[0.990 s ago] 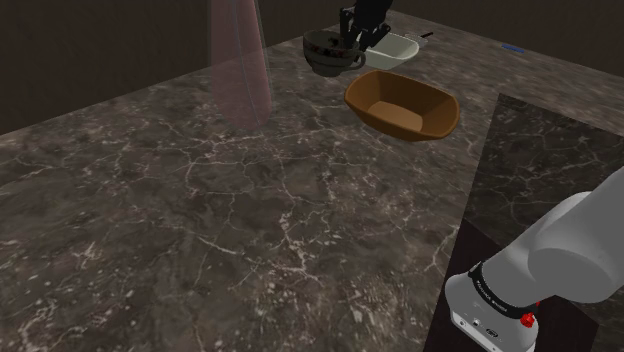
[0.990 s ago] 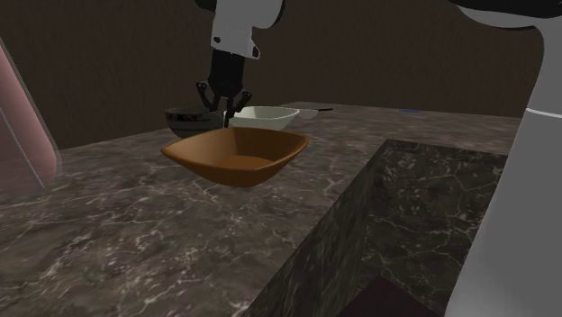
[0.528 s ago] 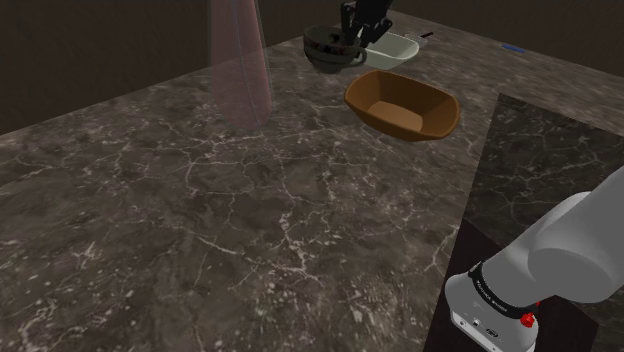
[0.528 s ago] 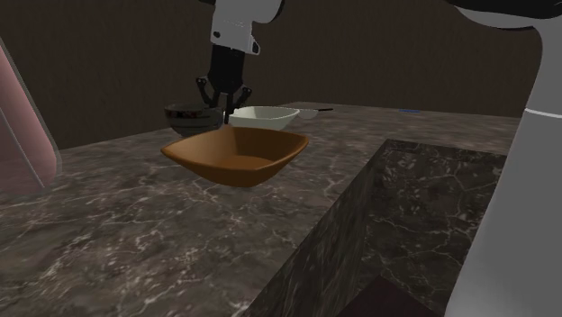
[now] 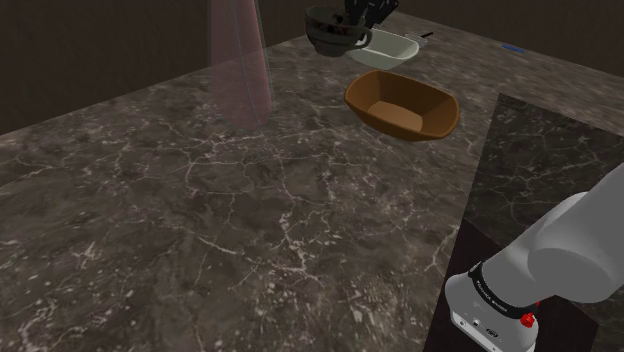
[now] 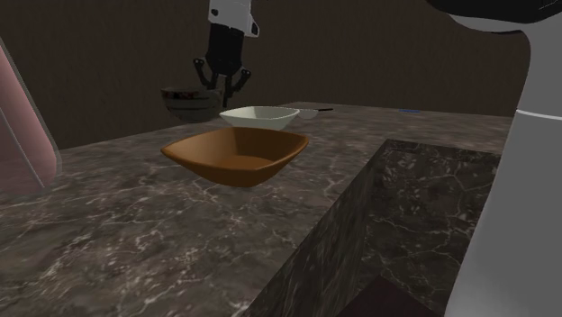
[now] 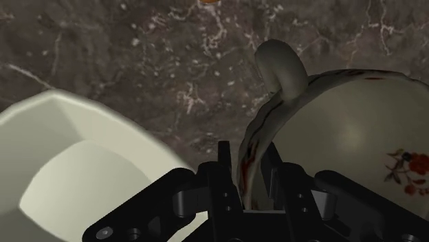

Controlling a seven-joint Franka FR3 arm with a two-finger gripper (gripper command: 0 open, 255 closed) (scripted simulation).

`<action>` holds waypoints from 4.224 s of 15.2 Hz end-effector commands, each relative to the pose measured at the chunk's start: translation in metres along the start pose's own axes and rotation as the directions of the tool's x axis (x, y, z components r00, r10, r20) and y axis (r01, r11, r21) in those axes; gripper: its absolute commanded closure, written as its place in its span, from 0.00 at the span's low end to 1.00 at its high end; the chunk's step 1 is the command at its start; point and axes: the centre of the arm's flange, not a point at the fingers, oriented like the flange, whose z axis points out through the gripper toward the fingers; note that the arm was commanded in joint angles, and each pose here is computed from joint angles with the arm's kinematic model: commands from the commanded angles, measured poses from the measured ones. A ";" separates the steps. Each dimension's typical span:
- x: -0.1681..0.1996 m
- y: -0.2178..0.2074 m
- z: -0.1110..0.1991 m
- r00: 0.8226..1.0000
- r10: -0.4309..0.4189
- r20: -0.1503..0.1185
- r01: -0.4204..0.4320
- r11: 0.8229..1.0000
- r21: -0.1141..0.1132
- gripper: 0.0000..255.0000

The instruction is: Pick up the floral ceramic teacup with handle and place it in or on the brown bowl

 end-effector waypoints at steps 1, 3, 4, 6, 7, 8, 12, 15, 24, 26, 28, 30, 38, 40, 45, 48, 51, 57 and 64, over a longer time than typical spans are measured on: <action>0.000 -0.003 -0.011 1.000 0.000 0.000 0.000 1.000 0.000 1.00; 0.000 -0.005 -0.021 1.000 0.000 0.000 0.000 1.000 0.000 1.00; 0.000 -0.006 -0.027 1.000 0.000 0.000 0.000 1.000 0.000 1.00; 0.001 -0.008 -0.037 1.000 0.000 0.000 0.000 1.000 0.000 1.00; 0.001 -0.009 -0.042 1.000 0.000 0.000 0.000 1.000 0.000 1.00; 0.001 -0.010 -0.047 1.000 0.000 0.000 0.000 1.000 0.000 1.00; 0.001 -0.015 -0.068 1.000 0.000 0.000 0.000 1.000 0.000 1.00; -0.024 -0.008 -0.073 1.000 0.000 0.000 0.000 1.000 0.000 1.00; -0.138 0.022 -0.088 1.000 0.000 0.000 0.000 1.000 0.000 1.00; -0.163 0.029 -0.091 1.000 0.000 0.000 0.000 1.000 0.000 1.00; -0.188 0.035 -0.094 1.000 0.000 0.000 0.000 1.000 0.000 1.00; -0.215 0.043 -0.098 1.000 0.000 0.000 0.000 1.000 0.000 1.00; -0.216 0.051 -0.056 1.000 0.000 0.000 0.000 1.000 0.000 1.00; -0.217 0.054 -0.046 1.000 0.000 0.000 0.000 1.000 0.000 1.00; -0.217 0.059 -0.019 1.000 0.000 0.000 0.000 1.000 0.000 1.00; -0.217 0.059 -0.019 1.000 0.000 0.000 0.000 1.000 0.000 1.00; -0.217 0.059 -0.019 1.000 0.000 0.000 0.000 1.000 0.000 1.00; -0.217 0.059 -0.019 1.000 0.000 0.000 0.000 1.000 0.000 0.00; -0.217 0.059 -0.069 1.000 0.000 0.000 0.000 1.000 0.000 0.00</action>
